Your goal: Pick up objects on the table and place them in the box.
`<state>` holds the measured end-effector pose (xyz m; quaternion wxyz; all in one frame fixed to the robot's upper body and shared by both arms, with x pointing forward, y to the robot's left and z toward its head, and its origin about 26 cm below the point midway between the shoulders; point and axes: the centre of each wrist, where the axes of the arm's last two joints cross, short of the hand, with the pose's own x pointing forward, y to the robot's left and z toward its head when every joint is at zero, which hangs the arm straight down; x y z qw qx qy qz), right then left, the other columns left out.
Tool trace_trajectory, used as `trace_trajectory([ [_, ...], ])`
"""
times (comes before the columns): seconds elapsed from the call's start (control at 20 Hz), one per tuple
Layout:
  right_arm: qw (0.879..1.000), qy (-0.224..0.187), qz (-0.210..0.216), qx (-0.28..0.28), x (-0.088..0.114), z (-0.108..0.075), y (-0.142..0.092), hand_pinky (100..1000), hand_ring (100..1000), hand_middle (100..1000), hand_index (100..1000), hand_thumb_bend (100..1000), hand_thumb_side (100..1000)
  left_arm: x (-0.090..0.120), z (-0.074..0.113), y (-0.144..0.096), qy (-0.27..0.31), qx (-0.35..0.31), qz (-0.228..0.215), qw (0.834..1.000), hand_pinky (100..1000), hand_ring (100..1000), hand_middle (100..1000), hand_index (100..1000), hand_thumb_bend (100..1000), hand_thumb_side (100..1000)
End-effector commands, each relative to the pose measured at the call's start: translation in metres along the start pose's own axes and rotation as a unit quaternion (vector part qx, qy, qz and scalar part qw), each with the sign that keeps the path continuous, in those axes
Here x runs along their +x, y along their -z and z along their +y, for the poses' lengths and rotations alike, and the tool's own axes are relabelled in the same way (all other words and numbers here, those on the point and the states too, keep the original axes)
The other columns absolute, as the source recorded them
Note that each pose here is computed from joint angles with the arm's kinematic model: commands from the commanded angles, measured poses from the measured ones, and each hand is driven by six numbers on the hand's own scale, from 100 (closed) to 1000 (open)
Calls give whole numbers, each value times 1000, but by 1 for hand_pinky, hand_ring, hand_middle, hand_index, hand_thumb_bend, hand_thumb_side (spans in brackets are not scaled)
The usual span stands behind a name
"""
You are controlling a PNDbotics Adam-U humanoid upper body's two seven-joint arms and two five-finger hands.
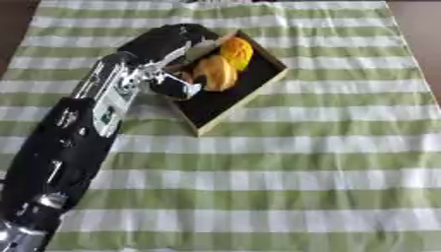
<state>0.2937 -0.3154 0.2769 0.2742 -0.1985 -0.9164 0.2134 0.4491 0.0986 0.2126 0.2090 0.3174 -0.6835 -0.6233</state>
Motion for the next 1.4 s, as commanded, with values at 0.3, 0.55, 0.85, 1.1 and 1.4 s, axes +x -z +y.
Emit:
trace_trajectory([
  [0.3,1000,-10,-14,-1,7,-7,5,880,845,623,788,100,462,-1,21,-3,13,58,-6,998,939,996,871,952,536,525],
  [0.55,1000,-11,-23,-8,8,-9,7,880,844,626,789,100,420,-9,49,-20,-39,158,9,987,767,914,792,891,160,403],
  [0.85,999,-15,-33,-32,8,-16,7,879,844,629,790,100,392,-46,116,-99,-190,380,13,905,623,809,703,825,100,496],
  [1.1,997,-12,-39,-58,6,-20,4,878,843,631,789,100,386,-48,150,-168,-244,495,-27,834,638,802,705,835,100,497],
  [1.4,995,0,-52,-87,2,-18,-1,878,843,633,790,100,380,-39,153,-219,-248,563,-51,787,653,803,712,838,100,451],
])
